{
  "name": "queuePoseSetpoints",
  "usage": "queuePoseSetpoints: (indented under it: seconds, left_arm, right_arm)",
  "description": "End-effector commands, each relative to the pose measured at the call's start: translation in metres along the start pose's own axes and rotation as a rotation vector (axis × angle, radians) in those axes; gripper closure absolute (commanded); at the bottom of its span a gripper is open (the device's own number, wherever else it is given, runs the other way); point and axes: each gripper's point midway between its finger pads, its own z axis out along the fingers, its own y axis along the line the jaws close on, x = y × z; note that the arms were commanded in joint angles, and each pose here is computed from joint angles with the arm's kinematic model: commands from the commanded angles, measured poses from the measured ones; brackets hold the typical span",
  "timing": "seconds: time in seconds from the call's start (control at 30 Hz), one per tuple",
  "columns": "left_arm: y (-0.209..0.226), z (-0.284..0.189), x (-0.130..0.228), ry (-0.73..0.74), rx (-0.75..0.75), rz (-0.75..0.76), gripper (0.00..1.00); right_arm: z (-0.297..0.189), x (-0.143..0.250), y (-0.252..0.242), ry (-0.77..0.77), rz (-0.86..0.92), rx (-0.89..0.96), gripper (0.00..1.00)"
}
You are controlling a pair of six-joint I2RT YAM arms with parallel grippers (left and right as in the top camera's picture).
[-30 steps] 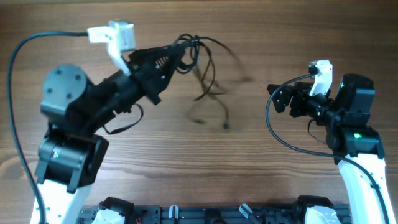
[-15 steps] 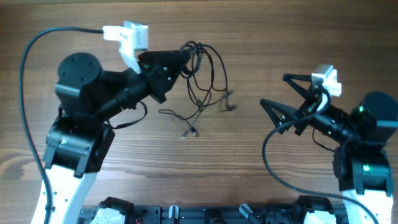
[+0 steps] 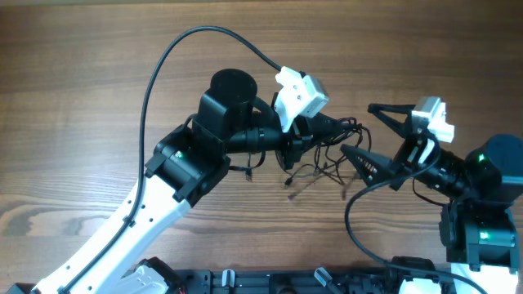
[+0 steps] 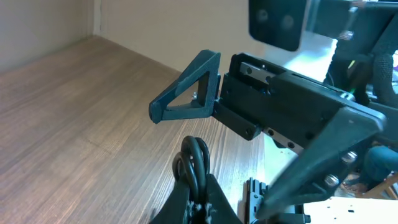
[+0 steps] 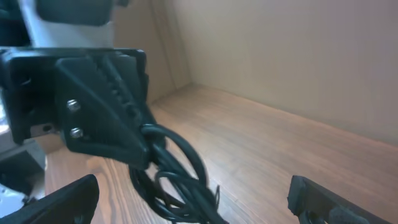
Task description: Untangle cables
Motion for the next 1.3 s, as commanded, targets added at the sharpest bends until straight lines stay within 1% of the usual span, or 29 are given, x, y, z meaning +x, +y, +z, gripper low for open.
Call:
queuePoseSetpoints:
  seconds: [0.0,0.13,0.33,0.4,0.53,0.6,0.67,0.77,0.9,0.97,1.0,1.07,1.1,1.13,1.2,1.27]
  left_arm:
    - [-0.007,-0.002,-0.011,-0.025,0.024,0.052,0.96]
    - [-0.019,0.001,-0.008,-0.014,0.071,0.055,0.96]
    - [-0.027,0.004,-0.007,-0.008,0.091,0.061,0.96]
    - [-0.027,0.004,-0.008,-0.012,0.091,0.069,0.96]
    - [-0.033,0.004,-0.014,-0.040,0.122,0.125,0.96]
    - [-0.036,0.003,-0.017,-0.055,0.135,0.194,0.96]
    - [-0.036,0.003,-0.020,-0.065,0.135,0.216,0.96]
    - [-0.037,0.003,-0.021,-0.071,0.135,0.221,0.96]
    - [-0.037,0.003,-0.022,-0.073,0.134,0.222,0.96]
    - [-0.028,0.004,-0.023,-0.076,0.081,0.218,0.96]
    - [-0.017,0.004,-0.024,-0.077,0.020,0.197,0.96]
    - [0.002,0.002,-0.028,-0.093,-0.075,0.078,0.96]
    - [0.011,-0.001,-0.030,-0.103,-0.110,0.005,0.96]
    - [0.018,-0.005,-0.031,-0.114,-0.123,-0.074,0.96]
    - [0.026,-0.009,-0.033,-0.131,-0.136,-0.192,0.96]
    - [0.026,-0.009,-0.033,-0.135,-0.130,-0.240,0.96]
  right_arm:
    - [-0.002,-0.003,-0.012,-0.015,0.056,0.081,0.00]
    - [-0.005,0.000,-0.034,-0.024,0.155,0.206,0.00]
    - [-0.006,0.000,-0.039,-0.029,0.186,0.234,0.00]
    - [-0.008,0.006,-0.048,-0.018,0.210,0.290,0.00]
    - [-0.015,0.029,-0.064,0.047,0.284,0.396,0.00]
    - [-0.017,0.037,-0.070,0.069,0.308,0.436,0.00]
    - [-0.017,0.040,-0.073,0.079,0.319,0.444,0.00]
    - [-0.018,0.047,-0.082,0.097,0.340,0.486,0.00]
    - [-0.016,0.056,-0.087,0.127,0.370,0.494,0.00]
    - [-0.013,0.055,-0.080,0.129,0.354,0.448,0.00]
    - [-0.009,0.052,-0.071,0.135,0.312,0.386,0.00]
    - [-0.005,0.051,-0.061,0.146,0.251,0.316,0.00]
    - [-0.002,0.049,-0.051,0.149,0.192,0.252,0.00]
    - [0.000,0.045,-0.046,0.141,0.165,0.215,0.00]
    - [0.001,0.037,-0.047,0.110,0.152,0.216,0.00]
    - [0.002,0.024,-0.048,0.062,0.160,0.216,0.00]
